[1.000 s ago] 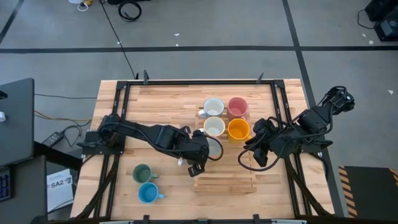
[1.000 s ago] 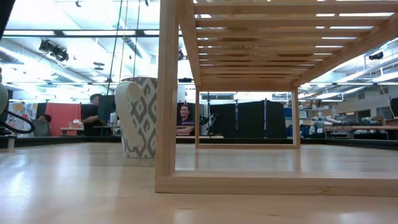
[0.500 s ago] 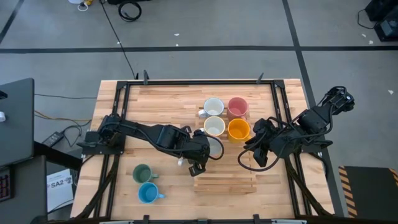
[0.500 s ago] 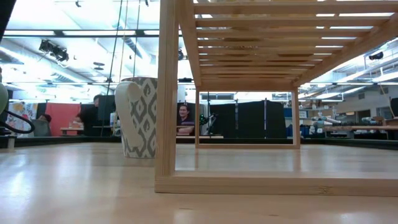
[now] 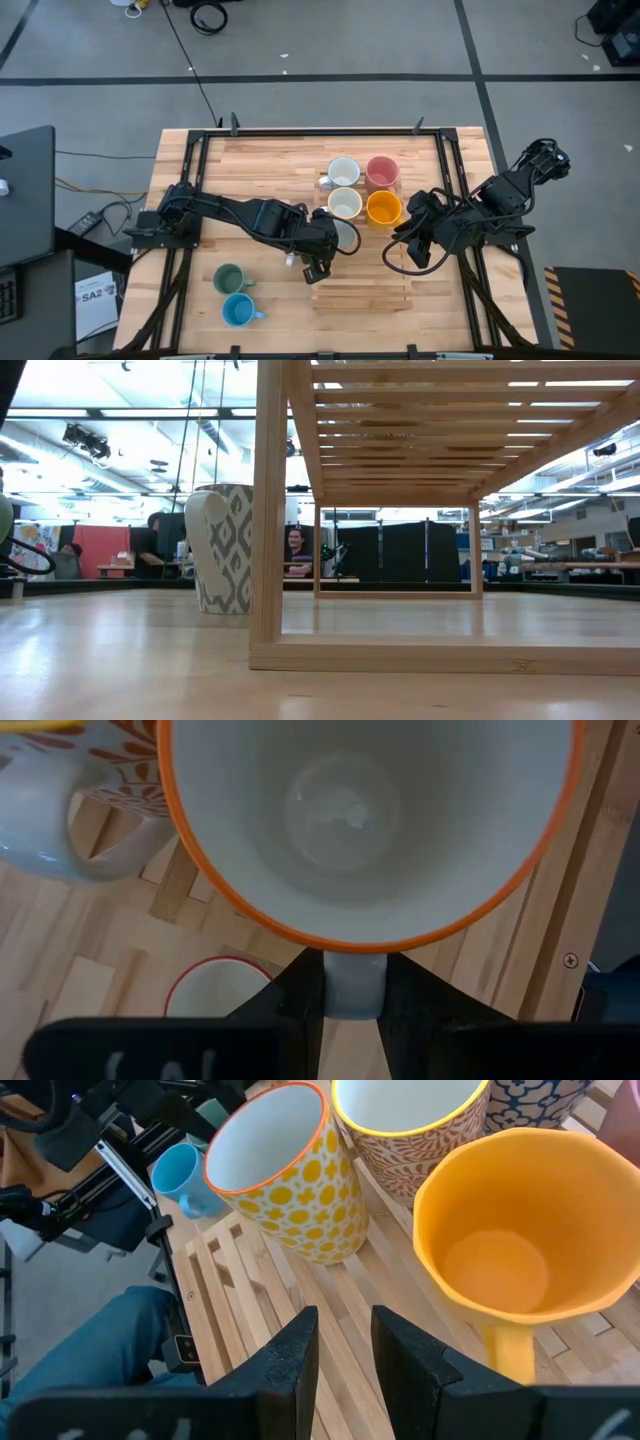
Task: Place coffee mugs
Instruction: Put the yellow patterned mug on the shelf, then put the green mug on the shelf
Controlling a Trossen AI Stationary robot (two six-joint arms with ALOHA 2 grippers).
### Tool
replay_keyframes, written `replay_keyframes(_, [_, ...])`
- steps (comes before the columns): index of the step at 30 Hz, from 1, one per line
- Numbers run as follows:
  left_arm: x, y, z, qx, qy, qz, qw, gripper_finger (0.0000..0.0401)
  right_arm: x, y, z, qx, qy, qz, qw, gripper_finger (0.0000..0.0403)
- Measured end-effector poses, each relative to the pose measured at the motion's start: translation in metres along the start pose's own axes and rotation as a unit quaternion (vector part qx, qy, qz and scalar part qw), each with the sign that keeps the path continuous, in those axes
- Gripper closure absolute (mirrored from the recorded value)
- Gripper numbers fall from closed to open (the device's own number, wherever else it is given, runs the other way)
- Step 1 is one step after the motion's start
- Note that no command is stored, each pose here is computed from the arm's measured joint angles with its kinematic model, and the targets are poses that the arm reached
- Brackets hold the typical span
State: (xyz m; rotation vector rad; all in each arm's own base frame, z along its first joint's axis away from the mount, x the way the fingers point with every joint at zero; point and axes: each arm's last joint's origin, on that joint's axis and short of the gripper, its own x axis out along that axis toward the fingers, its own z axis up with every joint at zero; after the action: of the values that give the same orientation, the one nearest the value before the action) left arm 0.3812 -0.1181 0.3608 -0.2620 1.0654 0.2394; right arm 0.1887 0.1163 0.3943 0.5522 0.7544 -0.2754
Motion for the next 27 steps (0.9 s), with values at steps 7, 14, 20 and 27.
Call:
replay_keyframes(7, [0.0000,-0.0002,-0.0001,0.000,0.000,-0.001,1.000,0.0321,0.0000,0.0000,0.0000,0.000,0.000,0.000,1.000,0.0302])
replay_keyframes(14, [0.0000,-0.0003,0.0000,0.000,0.000,-0.002,1.000,0.0318,0.0000,0.0000,0.0000,0.000,0.000,0.000,1.000,0.0302])
replay_keyframes(20, [0.0000,-0.0012,-0.0002,0.001,0.002,-0.007,1.000,0.0281,0.0000,0.0000,0.0000,0.000,0.000,0.000,1.000,0.0302])
replay_keyframes(27, [0.0001,-0.0019,-0.0010,0.001,0.020,-0.030,0.999,0.0251,0.0000,0.0000,0.0000,0.000,0.000,0.000,1.000,0.0302])
